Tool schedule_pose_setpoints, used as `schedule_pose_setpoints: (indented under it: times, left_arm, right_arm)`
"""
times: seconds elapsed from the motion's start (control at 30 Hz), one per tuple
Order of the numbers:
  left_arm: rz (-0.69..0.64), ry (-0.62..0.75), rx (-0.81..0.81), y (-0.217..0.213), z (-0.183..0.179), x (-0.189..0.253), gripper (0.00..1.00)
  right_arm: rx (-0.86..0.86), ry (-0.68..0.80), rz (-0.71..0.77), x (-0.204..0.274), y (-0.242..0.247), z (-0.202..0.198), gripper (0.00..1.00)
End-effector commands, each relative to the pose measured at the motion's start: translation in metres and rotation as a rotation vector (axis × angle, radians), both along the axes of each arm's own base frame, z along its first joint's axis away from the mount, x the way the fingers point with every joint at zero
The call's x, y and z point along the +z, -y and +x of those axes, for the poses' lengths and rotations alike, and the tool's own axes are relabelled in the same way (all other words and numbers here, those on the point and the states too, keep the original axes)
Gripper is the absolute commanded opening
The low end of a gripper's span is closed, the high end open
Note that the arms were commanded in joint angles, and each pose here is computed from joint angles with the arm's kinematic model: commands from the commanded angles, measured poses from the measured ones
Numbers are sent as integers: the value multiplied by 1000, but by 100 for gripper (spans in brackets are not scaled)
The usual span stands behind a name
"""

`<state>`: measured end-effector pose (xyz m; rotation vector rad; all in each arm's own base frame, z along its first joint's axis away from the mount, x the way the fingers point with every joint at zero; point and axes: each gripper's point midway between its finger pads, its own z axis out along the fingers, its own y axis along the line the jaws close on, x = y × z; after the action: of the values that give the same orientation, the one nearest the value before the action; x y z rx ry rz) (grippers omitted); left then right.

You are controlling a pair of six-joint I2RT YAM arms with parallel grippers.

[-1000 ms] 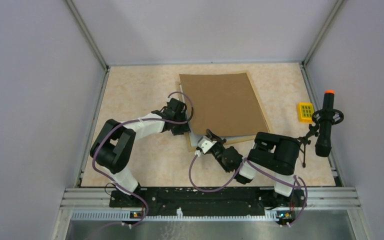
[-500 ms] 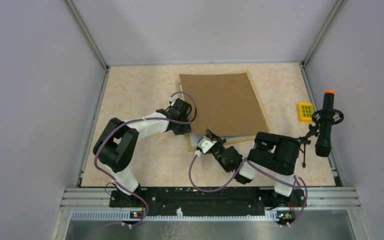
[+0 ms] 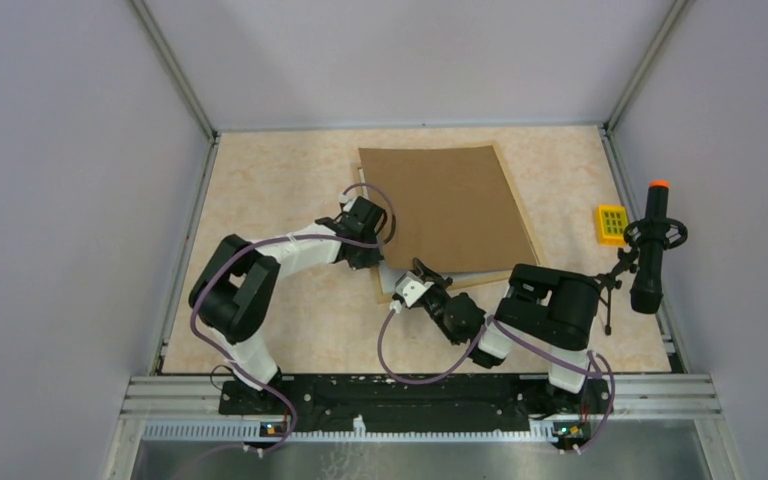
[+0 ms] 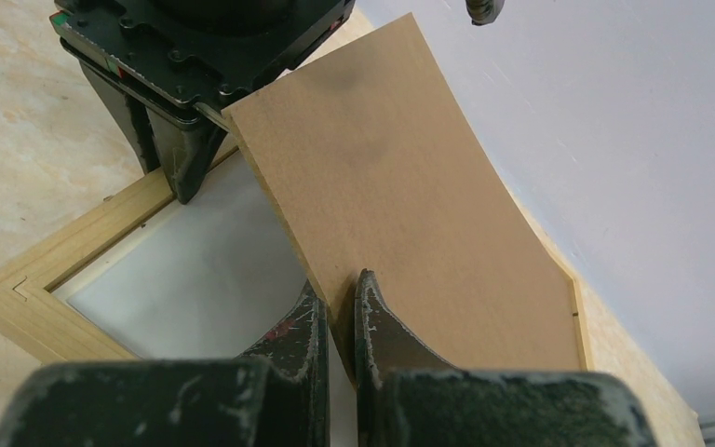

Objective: Put the photo into the frame
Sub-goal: Adjust the photo frame at the center of the board.

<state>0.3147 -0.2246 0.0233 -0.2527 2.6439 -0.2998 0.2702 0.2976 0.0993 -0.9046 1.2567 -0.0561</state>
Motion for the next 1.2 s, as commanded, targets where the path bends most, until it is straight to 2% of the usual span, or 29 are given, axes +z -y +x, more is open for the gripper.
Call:
schedule_pose_setpoints:
  times: [0.0, 0.07, 0.2, 0.6, 0.8, 0.97, 1.17]
  left_arm:
    - [126, -159, -51, -30, -43, -47, 0]
    - [78, -125, -47, -27, -42, -47, 0]
    - [-121, -65, -63, -19, -45, -45, 0]
    - [-51, -49, -118, -36, -52, -57, 0]
    - [-127, -46, -98, -43, -57, -62, 0]
    - [-113, -70, -82, -57, -64, -71, 0]
    - [-158, -42, -92, -54, -59, -60, 0]
  right_arm:
    - [-39, -58, 402, 37, 2, 3, 0]
    - [-39, -61, 404, 36, 2, 3, 0]
    - [-44, -66, 406, 34, 3, 3, 0]
    - [-57, -75, 404, 30, 5, 4, 0]
    - [-64, -74, 401, 30, 7, 4, 0]
    - [-66, -76, 405, 29, 7, 5, 0]
    - [-61, -77, 404, 29, 6, 5, 0]
